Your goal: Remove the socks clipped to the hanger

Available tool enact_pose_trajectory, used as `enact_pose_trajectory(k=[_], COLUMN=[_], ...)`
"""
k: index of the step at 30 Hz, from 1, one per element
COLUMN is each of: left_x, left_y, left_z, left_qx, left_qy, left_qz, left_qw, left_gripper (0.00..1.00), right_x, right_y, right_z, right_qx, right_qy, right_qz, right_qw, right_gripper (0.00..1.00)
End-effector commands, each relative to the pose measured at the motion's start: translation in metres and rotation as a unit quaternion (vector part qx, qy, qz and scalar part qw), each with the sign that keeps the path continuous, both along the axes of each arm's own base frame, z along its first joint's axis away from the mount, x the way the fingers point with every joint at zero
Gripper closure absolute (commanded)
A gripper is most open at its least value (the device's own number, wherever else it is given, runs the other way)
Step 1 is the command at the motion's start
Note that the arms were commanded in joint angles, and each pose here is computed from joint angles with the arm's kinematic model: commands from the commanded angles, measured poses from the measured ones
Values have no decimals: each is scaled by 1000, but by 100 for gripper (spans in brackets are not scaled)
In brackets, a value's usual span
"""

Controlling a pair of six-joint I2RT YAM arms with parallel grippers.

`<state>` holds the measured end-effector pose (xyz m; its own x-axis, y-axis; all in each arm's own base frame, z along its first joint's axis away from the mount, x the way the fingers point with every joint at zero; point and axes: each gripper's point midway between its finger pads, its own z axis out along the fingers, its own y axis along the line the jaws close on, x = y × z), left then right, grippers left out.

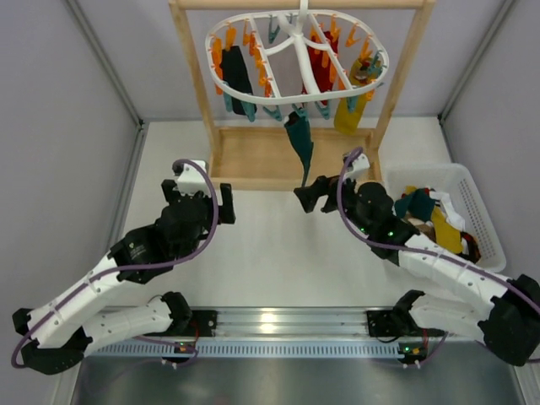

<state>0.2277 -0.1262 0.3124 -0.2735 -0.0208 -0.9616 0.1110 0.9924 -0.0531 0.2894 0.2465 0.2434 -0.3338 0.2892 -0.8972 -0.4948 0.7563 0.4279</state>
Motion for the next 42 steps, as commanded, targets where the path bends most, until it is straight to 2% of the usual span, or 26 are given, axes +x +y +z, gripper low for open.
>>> enact_pose_trajectory(k=[1, 2, 3, 6, 9, 15, 18, 19, 21, 22, 23, 26, 29, 35, 42], left_x=[3, 4, 4, 5, 6, 7, 6, 6, 6, 6, 4, 7, 10, 36, 64], left_y=[2, 2, 0, -4, -7, -11, -11, -13, -16, -19, -24, -40, -62, -110, -147], left_z=[-1, -2, -3, -2, -4, -3, 1, 3, 18, 23, 40, 63, 113, 159, 182], left_qx=[0, 1, 1, 1, 2, 2, -5, -9, -35, -45, -76, -105, -143, -147, -131], left_qy=[-2, -2, 0, 3, 6, 9, 6, 6, -1, -2, -7, -10, -29, -44, -62], left_qz=[16, 17, 15, 11, 7, 2, 0, -2, -6, -9, -21, -38, -71, -99, -106], left_qw=[1000, 1000, 1000, 1000, 1000, 1000, 1000, 1000, 999, 999, 997, 994, 987, 983, 984], left_gripper=[1, 1, 1, 1, 1, 1, 1, 1, 1, 1, 1, 1, 1, 1, 1], right_x=[14, 18, 26, 39, 52, 78, 83, 83, 81, 81, 79, 74, 61, 42, 27], right_y=[16, 21, 15, 18, 27, 50, 53, 53, 51, 49, 46, 43, 49, 55, 63], right_z=[49, 38, 35, 28, 24, 26, 26, 27, 23, 26, 23, 24, 22, 19, 21], right_qx=[-24, -54, -68, -101, -121, -141, -139, -132, -128, -119, -121, -112, -101, -97, -91], right_qy=[-92, -86, -82, -81, -92, -112, -120, -122, -122, -126, -124, -124, -119, -107, -111], right_qz=[-54, -59, -96, -129, -133, -143, -146, -148, -154, -160, -168, -195, -202, -220, -210], right_qw=[994, 993, 990, 983, 979, 973, 972, 972, 972, 972, 970, 966, 967, 965, 967], right_gripper=[0, 1, 1, 2, 8, 29, 56, 74, 90, 92, 93, 99, 100, 100, 100])
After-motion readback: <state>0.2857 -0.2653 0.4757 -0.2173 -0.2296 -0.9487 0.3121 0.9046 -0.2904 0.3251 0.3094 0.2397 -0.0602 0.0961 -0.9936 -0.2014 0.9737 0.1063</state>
